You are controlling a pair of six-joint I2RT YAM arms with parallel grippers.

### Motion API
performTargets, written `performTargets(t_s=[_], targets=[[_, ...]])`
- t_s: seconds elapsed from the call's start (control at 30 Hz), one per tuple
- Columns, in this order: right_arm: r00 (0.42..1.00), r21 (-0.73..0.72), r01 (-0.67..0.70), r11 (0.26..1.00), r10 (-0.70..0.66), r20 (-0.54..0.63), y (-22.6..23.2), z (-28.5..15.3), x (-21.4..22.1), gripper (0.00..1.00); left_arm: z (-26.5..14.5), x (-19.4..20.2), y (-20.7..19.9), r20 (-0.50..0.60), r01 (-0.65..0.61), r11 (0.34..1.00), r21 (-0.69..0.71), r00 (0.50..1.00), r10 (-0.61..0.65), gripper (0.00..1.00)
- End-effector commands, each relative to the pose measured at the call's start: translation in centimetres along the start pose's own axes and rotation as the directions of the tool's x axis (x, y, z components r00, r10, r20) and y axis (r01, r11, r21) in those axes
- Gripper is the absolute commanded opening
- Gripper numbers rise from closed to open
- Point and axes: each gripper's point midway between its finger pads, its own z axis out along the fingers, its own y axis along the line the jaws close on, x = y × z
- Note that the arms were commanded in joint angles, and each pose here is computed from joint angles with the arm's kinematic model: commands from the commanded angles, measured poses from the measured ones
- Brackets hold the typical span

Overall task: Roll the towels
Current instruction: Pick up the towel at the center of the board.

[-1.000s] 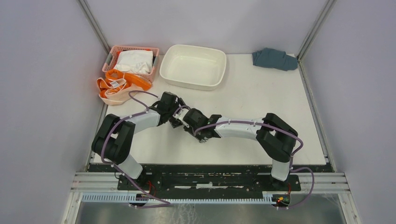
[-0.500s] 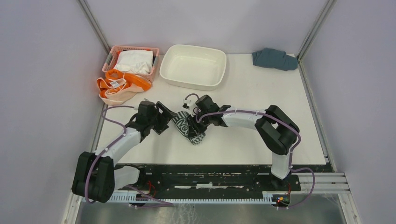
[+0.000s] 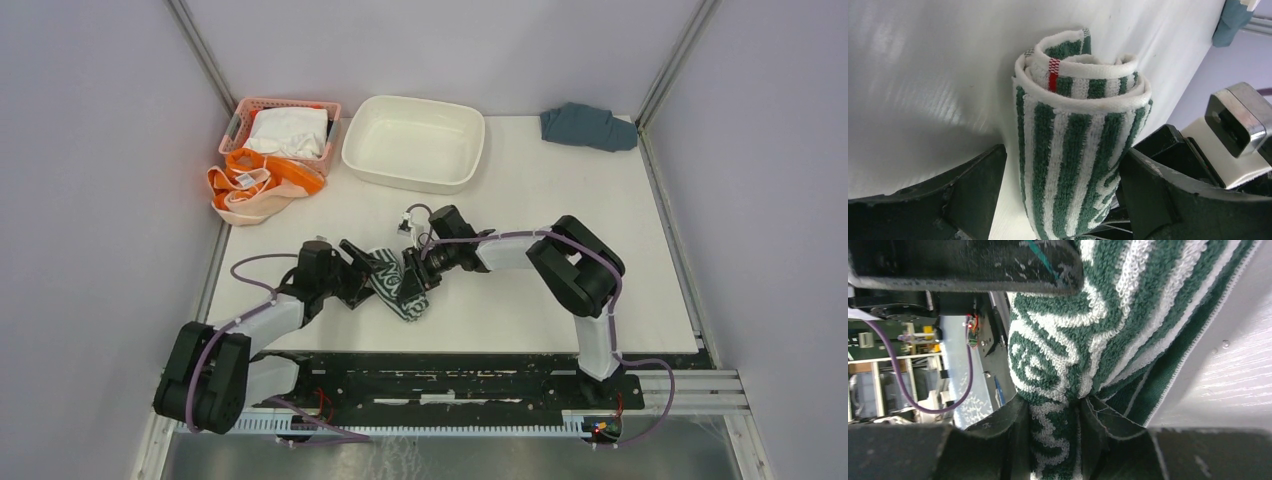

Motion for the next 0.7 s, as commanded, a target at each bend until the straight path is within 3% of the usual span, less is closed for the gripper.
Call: performTargets(t_s=[0.0, 0.33, 0.53, 0.67], targets=[[0.959, 0.1, -0.235, 0.967, 0.247, -0.138, -3.9, 1.4, 6.6, 0.27, 0.5, 1.9, -0.9, -0.075, 0.025, 0.998, 0.064, 0.997, -0.02, 0.88], [0.932, 0.095, -0.333, 0.938, 0.342, -0.122, -5.2, 1.9, 6.5, 0.26, 1.8, 3.6, 1.4, -0.109, 0.004, 1.0, 0.008, 0.994, -0.003, 0.86], [0.926, 0.082, -0.359, 0.93, 0.366, -0.091, -5.3, 2.0, 5.6, 0.27, 2.6, 4.2, 3.5, -0.113, 0.019, 0.998, -0.055, 0.993, -0.025, 0.73], [0.941, 0.101, -0.324, 0.941, 0.331, -0.064, -4.7, 1.2, 4.7, 0.35, 2.7, 3.8, 4.4, -0.098, 0.013, 0.992, -0.128, 0.995, -0.026, 0.59]])
